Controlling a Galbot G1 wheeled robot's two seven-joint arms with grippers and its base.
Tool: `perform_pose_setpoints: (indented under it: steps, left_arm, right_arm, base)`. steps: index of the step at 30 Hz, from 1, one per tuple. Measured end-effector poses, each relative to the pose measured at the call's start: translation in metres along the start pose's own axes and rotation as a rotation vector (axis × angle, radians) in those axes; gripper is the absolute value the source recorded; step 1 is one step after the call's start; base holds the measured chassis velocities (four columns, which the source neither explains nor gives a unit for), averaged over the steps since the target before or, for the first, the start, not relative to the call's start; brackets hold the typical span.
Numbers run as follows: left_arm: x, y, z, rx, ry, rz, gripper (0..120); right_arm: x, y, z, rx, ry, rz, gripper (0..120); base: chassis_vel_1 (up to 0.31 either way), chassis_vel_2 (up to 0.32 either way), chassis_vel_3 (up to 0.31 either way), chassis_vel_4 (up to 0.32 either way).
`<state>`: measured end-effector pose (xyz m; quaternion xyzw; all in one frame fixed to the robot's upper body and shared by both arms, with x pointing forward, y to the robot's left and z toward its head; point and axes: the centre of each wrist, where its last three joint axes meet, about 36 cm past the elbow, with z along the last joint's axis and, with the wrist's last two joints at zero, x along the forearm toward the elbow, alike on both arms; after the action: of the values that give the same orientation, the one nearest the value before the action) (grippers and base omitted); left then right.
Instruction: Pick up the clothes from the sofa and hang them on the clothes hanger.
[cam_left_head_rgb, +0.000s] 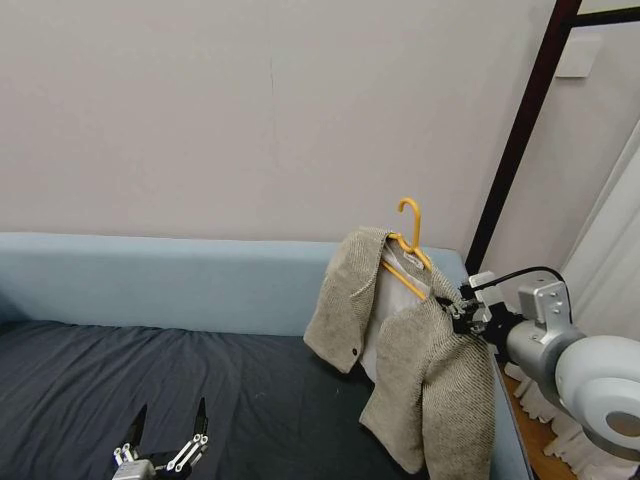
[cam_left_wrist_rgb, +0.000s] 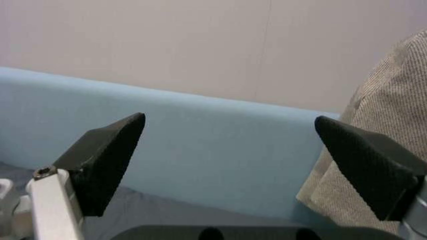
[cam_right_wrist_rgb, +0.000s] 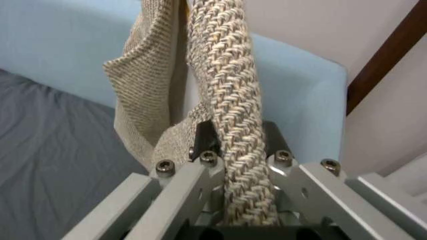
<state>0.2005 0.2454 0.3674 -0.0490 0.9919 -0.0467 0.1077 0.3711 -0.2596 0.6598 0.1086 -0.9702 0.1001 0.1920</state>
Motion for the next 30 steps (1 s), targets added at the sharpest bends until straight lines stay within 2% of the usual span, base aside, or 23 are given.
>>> perform_pose_setpoints:
  steps: [6, 10, 15, 24, 30]
  left_arm:
    - [-0.001, 0.0, 0.0, 0.001, -0.002, 0.002, 100]
    - [-0.002, 0.0, 0.0, 0.003, -0.002, 0.003, 100]
    - [-0.002, 0.0, 0.0, 0.003, -0.002, 0.004, 100]
    - [-0.002, 0.0, 0.0, 0.005, 0.0, 0.005, 100]
    - [-0.002, 0.0, 0.0, 0.005, 0.0, 0.005, 100]
  right_arm:
    - [0.004, -0.005, -0.012, -0.022, -0.013, 0.079, 4]
    - [0.014, -0.021, -0.039, -0.116, 0.029, 0.163, 4]
    - [0.019, -0.033, -0.051, -0.139, 0.033, 0.204, 4]
    - [0.025, -0.102, -0.112, -0.227, 0.016, 0.42, 4]
    - [0.014, -0.136, -0.12, -0.246, 0.03, 0.537, 4]
  base:
    - [0.0, 0.0, 0.0, 0.0]
    - [0.0, 0.0, 0.0, 0.0]
    - [0.0, 0.0, 0.0, 0.0]
    - [0.0, 0.0, 0.0, 0.0]
    - [0.0, 0.0, 0.0, 0.0]
